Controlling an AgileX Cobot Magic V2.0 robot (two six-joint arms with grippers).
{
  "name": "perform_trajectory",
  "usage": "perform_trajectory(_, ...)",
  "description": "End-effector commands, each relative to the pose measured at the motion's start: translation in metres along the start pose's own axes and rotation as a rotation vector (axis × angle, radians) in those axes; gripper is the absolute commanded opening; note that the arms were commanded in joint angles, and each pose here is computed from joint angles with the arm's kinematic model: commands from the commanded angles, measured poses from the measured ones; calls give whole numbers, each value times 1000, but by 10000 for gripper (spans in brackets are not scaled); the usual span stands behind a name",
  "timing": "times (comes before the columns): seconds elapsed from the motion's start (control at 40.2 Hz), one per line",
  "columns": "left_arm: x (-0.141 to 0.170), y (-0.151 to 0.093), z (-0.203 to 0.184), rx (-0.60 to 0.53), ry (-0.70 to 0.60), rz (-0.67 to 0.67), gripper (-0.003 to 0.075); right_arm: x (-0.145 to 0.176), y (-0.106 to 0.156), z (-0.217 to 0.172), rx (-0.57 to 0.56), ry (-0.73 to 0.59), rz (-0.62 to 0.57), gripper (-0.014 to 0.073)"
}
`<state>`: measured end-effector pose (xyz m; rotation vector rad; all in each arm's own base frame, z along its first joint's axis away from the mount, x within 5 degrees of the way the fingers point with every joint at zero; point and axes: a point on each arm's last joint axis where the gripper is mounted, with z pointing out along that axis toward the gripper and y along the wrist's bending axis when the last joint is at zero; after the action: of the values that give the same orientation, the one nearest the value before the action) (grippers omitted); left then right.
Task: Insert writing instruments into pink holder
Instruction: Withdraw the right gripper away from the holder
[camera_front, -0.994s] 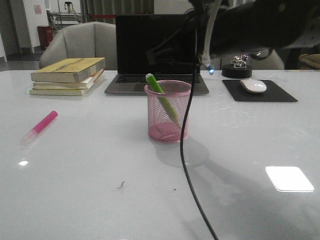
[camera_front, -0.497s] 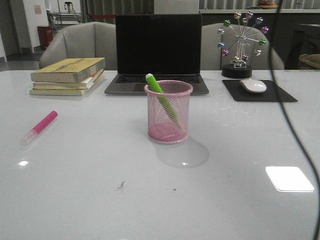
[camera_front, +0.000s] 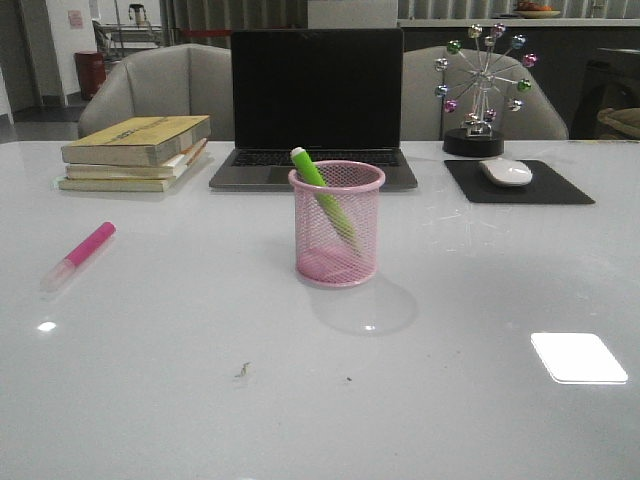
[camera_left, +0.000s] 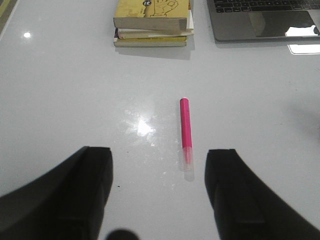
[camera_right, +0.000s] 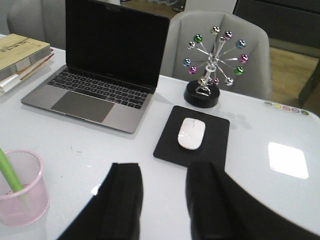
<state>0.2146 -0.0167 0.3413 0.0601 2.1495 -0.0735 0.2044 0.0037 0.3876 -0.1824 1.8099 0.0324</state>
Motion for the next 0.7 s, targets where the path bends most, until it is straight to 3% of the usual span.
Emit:
perform_trajectory(0.0, -17, -2, -10, 10, -112, -4, 468, 1, -4, -23, 66, -78, 17, 340)
perform_trajectory(0.298, -17, -2, -10, 10, -112, -4, 468, 62, 6, -45, 74, -8, 49, 340)
perform_trajectory(0.671, -17, -2, -10, 10, -112, -4, 468, 68, 8, -47, 73, -3, 51, 340)
